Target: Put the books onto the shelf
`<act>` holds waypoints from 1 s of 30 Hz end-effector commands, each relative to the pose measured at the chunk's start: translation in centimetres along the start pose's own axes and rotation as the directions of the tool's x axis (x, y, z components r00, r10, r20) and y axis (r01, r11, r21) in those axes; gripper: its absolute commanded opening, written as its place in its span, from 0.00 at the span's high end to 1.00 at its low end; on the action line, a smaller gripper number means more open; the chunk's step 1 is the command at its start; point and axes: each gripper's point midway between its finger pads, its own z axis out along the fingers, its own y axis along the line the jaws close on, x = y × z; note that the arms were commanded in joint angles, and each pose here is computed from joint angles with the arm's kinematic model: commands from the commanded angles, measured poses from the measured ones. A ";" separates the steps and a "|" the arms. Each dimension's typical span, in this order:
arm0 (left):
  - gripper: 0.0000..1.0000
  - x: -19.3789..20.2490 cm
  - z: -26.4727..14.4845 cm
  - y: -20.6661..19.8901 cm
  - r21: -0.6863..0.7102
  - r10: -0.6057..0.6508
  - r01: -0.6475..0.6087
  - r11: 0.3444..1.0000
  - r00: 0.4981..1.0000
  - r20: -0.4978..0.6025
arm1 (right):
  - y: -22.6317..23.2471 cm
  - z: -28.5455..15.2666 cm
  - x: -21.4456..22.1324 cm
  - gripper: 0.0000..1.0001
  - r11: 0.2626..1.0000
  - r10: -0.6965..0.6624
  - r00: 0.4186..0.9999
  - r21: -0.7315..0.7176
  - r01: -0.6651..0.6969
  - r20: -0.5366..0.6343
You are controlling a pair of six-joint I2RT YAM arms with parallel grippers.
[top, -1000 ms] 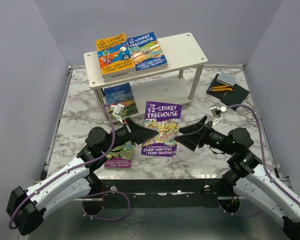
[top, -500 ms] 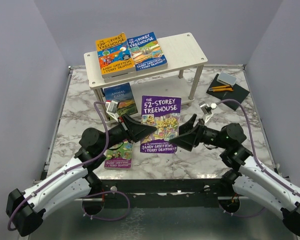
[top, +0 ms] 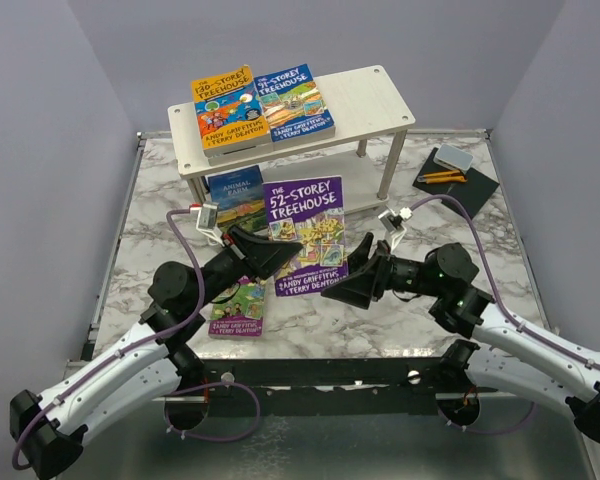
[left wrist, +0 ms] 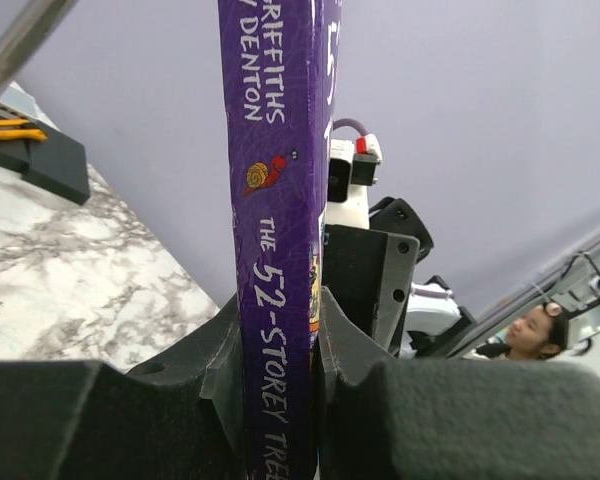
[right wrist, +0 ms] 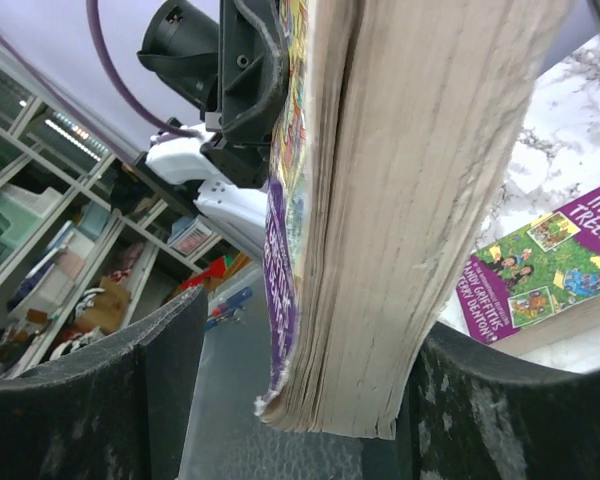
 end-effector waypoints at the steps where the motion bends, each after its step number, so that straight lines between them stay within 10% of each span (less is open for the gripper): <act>1: 1.00 -2.1 0.0 0.2 -0.057 0.113 -0.109 0.992 0.991 0.067 | 0.5 0.5 -2.5 0.32 0.998 -0.055 0.994 0.027 0.053 0.097; 11: 1.00 -2.4 -0.4 1.9 -0.166 0.209 -0.201 0.966 0.977 0.038 | -0.5 1.6 -4.4 0.52 0.995 -0.073 0.985 0.086 0.060 0.156; 19: 1.00 -2.8 -0.5 2.4 -0.197 0.227 -0.214 0.957 0.973 0.048 | -0.8 1.9 -4.4 0.99 0.995 -0.058 0.986 0.094 0.044 0.154; 22: 0.99 -2.7 -0.7 3.3 -0.238 0.228 -0.213 0.948 0.973 0.035 | -0.7 1.4 -4.8 0.99 0.992 -0.064 0.984 0.121 0.044 0.166; 30: 0.29 -2.0 -2.4 6.5 -0.377 0.249 -0.238 0.895 0.968 -0.020 | -1.9 -1.7 -6.0 0.99 0.943 -0.157 0.970 0.319 0.091 0.186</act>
